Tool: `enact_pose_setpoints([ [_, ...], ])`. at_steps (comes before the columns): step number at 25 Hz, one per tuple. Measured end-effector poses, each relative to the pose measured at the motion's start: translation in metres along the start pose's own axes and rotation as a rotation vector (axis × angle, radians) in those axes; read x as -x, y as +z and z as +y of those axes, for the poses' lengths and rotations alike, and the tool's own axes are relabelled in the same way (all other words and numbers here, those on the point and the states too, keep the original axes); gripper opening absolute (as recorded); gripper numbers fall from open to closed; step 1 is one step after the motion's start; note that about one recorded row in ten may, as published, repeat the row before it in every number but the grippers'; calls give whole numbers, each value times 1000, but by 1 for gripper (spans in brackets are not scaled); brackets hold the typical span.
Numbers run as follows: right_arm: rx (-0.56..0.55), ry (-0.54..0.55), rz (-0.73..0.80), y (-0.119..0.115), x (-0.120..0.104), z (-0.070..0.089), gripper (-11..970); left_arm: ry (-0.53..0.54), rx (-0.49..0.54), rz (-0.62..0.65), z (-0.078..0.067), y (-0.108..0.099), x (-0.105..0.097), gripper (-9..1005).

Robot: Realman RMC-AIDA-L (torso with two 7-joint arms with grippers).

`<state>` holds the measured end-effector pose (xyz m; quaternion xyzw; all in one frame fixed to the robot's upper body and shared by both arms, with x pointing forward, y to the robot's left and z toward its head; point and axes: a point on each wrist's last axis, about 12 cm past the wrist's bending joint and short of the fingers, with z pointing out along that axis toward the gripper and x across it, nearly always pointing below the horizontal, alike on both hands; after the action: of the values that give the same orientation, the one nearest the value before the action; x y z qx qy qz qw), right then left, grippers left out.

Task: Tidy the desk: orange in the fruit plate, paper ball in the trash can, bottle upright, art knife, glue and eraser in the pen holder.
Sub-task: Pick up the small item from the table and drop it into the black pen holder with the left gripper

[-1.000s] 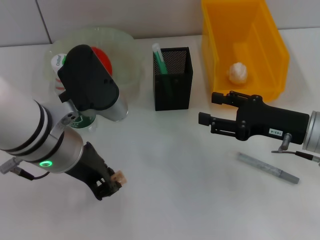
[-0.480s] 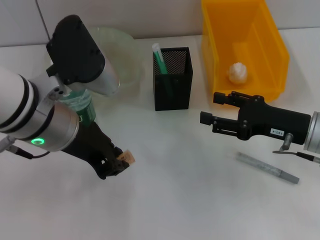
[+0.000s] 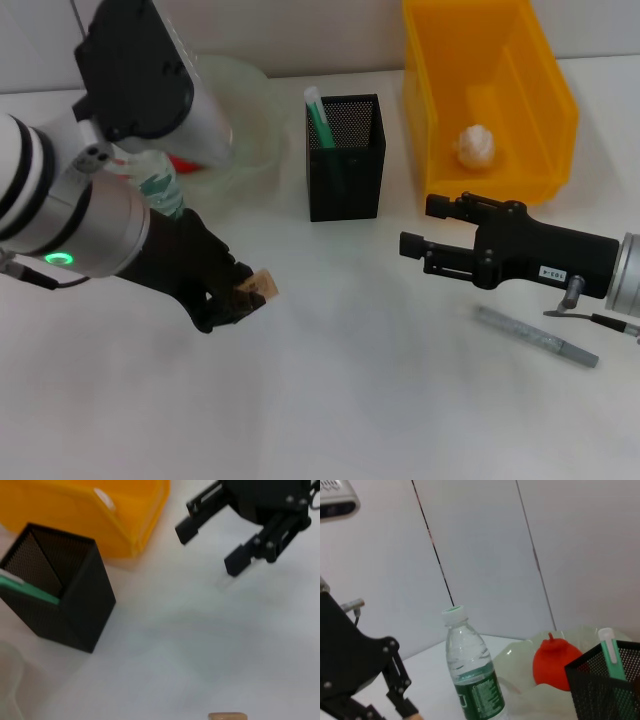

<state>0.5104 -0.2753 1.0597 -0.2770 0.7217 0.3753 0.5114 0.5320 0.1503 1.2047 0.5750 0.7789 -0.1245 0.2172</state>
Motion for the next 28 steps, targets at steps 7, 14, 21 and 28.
enact_pose_setpoints([
  [7, 6, 13, 0, 0, -3, 2, 757, 43, -21, -69, 4, -12, 2, 261],
  [14, 3, 16, 1, -1, -4, 2, 757, 81, -47, -172, 10, -24, 4, 261],
  [21, 4, 14, 1, -1, -4, 2, 757, 107, -102, -239, 17, -28, 6, 261],
  [28, 8, 9, 0, 1, -2, 1, 757, 118, -196, -258, 29, -20, 5, 261],
])
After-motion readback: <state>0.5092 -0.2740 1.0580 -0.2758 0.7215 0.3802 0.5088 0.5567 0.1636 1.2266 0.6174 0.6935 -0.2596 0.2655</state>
